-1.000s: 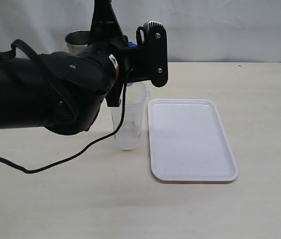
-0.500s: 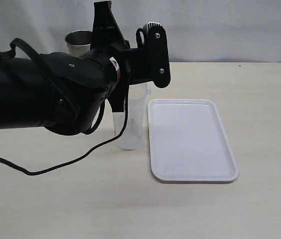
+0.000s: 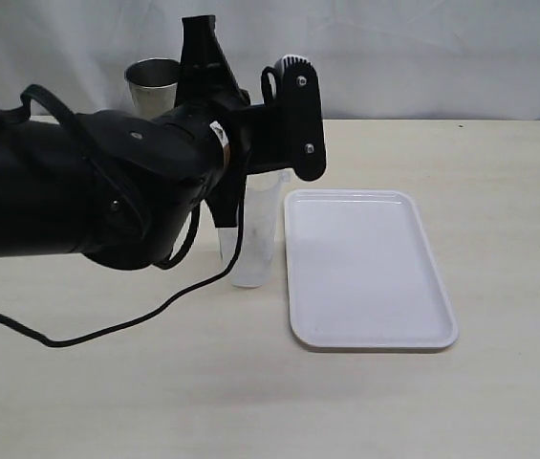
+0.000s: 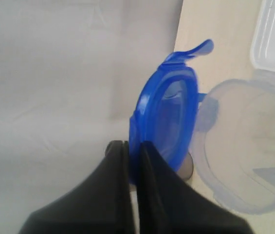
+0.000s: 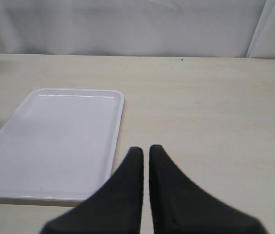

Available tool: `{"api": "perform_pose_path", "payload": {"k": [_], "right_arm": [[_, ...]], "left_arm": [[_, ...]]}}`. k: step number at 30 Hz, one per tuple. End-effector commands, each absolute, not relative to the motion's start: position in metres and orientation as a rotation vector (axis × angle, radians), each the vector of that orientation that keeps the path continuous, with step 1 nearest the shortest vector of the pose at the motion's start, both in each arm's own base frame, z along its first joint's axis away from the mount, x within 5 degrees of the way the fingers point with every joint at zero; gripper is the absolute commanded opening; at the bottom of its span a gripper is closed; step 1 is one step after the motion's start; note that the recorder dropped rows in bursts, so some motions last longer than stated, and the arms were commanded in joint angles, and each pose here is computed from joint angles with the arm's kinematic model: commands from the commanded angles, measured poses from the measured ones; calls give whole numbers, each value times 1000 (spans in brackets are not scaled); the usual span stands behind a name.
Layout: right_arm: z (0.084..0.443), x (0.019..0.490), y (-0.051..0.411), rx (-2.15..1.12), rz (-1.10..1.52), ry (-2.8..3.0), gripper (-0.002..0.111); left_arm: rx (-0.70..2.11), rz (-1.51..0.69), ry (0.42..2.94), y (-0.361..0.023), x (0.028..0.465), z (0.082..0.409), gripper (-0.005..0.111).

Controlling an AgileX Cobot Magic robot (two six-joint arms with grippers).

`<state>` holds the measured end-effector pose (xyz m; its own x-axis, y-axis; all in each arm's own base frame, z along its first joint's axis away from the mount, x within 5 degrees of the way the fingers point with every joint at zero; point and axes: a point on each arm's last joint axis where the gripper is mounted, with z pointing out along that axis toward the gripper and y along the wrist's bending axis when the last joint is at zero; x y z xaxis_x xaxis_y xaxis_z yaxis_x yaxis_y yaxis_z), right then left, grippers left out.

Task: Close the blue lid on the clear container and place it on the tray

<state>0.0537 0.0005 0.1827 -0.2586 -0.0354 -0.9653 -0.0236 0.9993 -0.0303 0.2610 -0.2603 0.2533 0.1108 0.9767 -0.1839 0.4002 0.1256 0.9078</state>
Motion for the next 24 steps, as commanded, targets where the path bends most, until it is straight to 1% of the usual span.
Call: {"api": "perform_pose_path", "payload": {"k": [1, 5, 24], "right_arm": [[182, 53, 1, -42, -10, 1827, 5], [182, 53, 1, -42, -10, 1827, 5], [182, 53, 1, -42, -10, 1827, 5]], "left_arm": [[1452, 770, 1436, -255, 256, 245, 0], [1447, 757, 1427, -254, 254, 239, 0], [1439, 739, 1456, -253, 254, 237, 0]]}}
